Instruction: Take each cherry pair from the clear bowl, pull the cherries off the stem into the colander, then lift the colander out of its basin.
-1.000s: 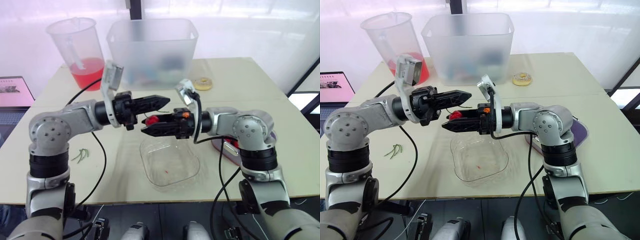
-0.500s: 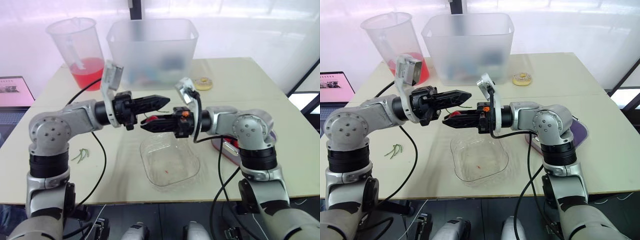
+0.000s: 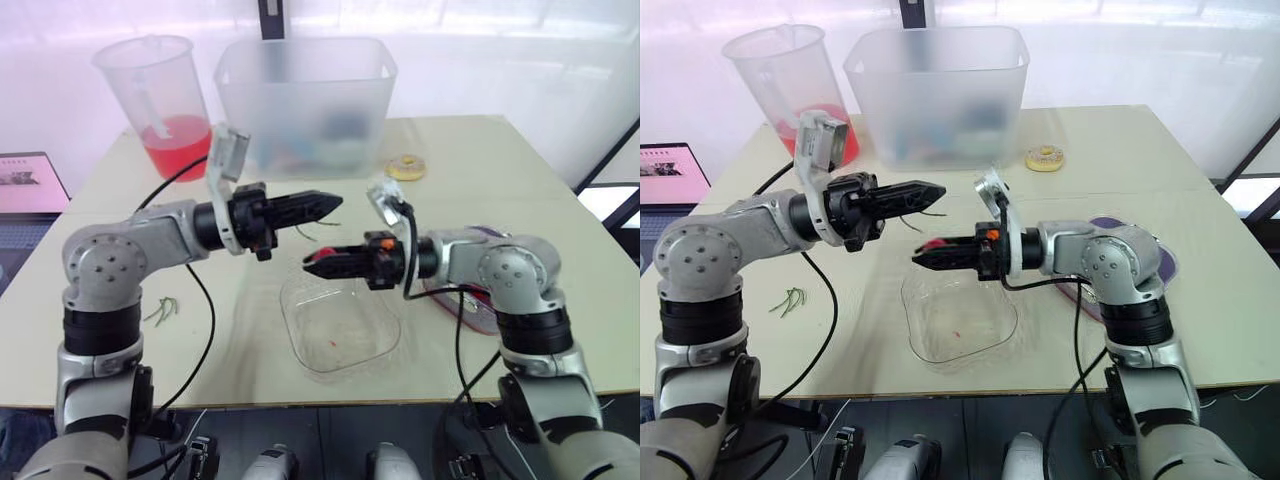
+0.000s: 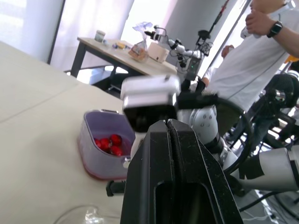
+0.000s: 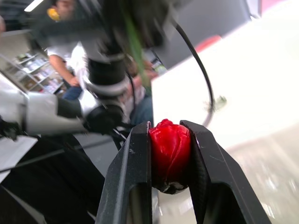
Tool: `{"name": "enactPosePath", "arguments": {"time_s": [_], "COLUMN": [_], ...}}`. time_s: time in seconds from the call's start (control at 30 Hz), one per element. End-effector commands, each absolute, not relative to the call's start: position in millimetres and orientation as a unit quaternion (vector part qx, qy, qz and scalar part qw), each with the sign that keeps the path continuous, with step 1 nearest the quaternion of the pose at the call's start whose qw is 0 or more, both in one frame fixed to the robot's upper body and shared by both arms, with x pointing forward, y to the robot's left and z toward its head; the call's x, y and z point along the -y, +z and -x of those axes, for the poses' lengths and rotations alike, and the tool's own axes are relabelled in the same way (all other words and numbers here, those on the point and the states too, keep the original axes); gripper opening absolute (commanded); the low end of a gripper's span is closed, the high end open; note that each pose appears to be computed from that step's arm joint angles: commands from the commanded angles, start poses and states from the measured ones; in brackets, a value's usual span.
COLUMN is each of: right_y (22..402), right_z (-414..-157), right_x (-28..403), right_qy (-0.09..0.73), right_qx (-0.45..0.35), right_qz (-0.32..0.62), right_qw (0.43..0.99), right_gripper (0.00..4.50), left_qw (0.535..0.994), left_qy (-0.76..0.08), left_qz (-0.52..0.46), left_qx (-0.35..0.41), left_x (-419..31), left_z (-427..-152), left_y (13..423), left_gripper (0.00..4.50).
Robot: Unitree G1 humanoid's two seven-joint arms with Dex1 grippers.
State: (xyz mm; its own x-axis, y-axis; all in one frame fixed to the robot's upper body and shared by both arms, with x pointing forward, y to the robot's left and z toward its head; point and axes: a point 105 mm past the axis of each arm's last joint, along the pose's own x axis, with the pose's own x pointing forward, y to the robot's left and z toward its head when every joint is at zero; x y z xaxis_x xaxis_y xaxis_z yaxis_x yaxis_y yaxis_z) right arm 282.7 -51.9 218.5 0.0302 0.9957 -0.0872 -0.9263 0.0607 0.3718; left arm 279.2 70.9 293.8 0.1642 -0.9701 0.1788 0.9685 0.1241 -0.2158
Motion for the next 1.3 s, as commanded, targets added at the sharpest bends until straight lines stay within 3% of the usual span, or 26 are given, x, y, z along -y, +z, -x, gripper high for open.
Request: {"name": "enactPosePath", "arguments": {"time_s": [0.03, 0.2, 0.33, 0.43, 0.53, 0.73, 0.8, 0.83, 1.0, 1.03, 1.3], "right_y": [232.1, 247.2, 264.2, 254.7, 232.9, 205.7, 202.6, 202.2, 208.8, 213.9, 285.4], "right_z": [-282.6, -292.8, -314.0, -322.4, -320.2, -315.7, -314.8, -314.3, -313.6, -314.1, -315.9], "right_x": [72.9, 130.1, 194.3, 250.7, 281.3, 301.7, 300.3, 299.3, 298.8, 297.4, 230.7], "right_qy": [0.665, 0.603, 0.499, 0.408, 0.370, 0.351, 0.357, 0.360, 0.368, 0.372, 0.495], "right_qx": [-0.142, -0.141, -0.142, -0.193, -0.254, -0.308, -0.313, -0.315, -0.317, -0.311, -0.154], "right_qz": [-0.082, -0.032, 0.025, 0.096, 0.142, 0.173, 0.168, 0.166, 0.181, 0.184, 0.162], "right_qw": [0.728, 0.784, 0.854, 0.887, 0.882, 0.867, 0.864, 0.862, 0.855, 0.855, 0.840], "right_gripper": [0.59, 0.59, 0.59, 0.59, 0.59, 0.59, 1.54, 1.79, 4.21, 4.43, 4.43], "left_qw": [0.747, 0.749, 0.752, 0.758, 0.761, 0.777, 0.782, 0.785, 0.792, 0.795, 0.853], "left_qy": [-0.650, -0.648, -0.644, -0.637, -0.633, -0.614, -0.608, -0.605, -0.597, -0.592, -0.508], "left_qz": [0.134, 0.136, 0.137, 0.140, 0.139, 0.137, 0.135, 0.133, 0.129, 0.128, 0.115], "left_qx": [0.028, 0.029, 0.028, 0.026, 0.026, 0.024, 0.022, 0.020, 0.014, 0.012, -0.035], "left_x": [-72.3, -73.0, -75.8, -78.4, -79.7, -87.8, -90.7, -91.8, -95.9, -97.7, -140.1], "left_z": [-275.2, -275.6, -275.7, -277.3, -277.8, -279.4, -280.0, -280.2, -281.0, -281.9, -281.2], "left_y": [306.4, 305.2, 303.2, 299.7, 296.7, 291.2, 289.5, 288.2, 284.3, 283.3, 257.1], "left_gripper": [0.00, 0.00, 0.00, 0.00, 0.00, 0.00, 0.00, 0.00, 0.00, 0.00, 0.00]}}
